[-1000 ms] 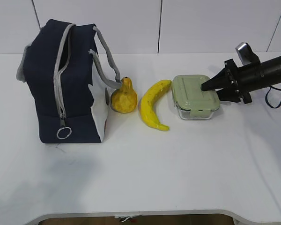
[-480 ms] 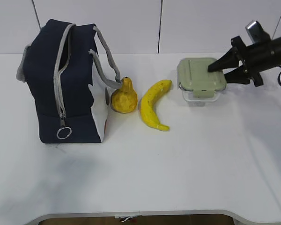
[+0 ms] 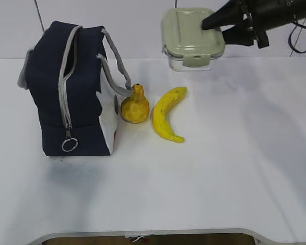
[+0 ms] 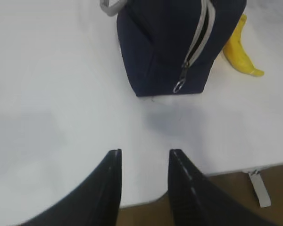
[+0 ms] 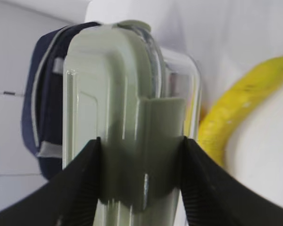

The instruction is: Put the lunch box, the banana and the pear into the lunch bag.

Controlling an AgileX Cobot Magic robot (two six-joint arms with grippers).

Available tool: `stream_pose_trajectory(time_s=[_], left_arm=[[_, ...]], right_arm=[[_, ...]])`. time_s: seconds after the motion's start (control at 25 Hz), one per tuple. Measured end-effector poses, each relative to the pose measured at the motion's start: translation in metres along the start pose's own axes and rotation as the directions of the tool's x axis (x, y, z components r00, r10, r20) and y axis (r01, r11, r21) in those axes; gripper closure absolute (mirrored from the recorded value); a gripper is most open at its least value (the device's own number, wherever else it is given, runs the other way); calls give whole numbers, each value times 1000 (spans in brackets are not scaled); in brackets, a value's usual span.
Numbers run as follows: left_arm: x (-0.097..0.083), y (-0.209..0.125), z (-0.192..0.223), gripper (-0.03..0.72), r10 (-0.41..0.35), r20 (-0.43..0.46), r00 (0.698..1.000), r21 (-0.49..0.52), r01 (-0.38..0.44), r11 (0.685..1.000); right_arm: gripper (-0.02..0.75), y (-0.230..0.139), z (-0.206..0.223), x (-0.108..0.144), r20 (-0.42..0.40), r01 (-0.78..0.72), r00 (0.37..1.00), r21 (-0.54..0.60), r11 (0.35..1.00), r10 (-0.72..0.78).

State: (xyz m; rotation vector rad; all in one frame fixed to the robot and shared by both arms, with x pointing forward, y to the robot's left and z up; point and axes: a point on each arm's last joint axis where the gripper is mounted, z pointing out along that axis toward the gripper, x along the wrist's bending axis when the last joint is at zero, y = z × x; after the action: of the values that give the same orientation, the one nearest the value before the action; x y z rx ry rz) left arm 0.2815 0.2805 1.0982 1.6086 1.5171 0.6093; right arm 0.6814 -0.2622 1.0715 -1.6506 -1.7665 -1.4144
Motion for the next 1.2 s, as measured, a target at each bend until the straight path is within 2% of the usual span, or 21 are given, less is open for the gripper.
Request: stream_pose_trajectory(time_s=[0.24, 0.4, 0.52, 0.8, 1.0, 1.2], left_arm=[[-6, 61, 15, 318, 2, 56, 998, -29, 0, 1000], [-6, 87, 50, 300, 24, 116, 993, 52, -30, 998], [0, 101, 85, 296, 32, 128, 991, 125, -48, 991], [2, 141, 144, 295, 8, 192, 981, 189, -45, 981], [-9, 162, 184, 295, 12, 252, 968, 250, -77, 965], [-12, 175, 221, 295, 8, 268, 963, 283, -87, 955]], right_arm=[[359, -3, 29, 55, -98, 119, 989, 41, 992, -115], [360, -9, 46, 88, -160, 191, 971, 67, 979, -178], [360, -13, 56, 105, -180, 227, 960, 66, 972, -212], [360, -17, 72, 120, -183, 247, 954, 40, 968, -236], [360, -14, 74, 123, -180, 231, 957, -5, 973, -228], [360, -12, 74, 123, -181, 219, 958, -28, 975, -221]])
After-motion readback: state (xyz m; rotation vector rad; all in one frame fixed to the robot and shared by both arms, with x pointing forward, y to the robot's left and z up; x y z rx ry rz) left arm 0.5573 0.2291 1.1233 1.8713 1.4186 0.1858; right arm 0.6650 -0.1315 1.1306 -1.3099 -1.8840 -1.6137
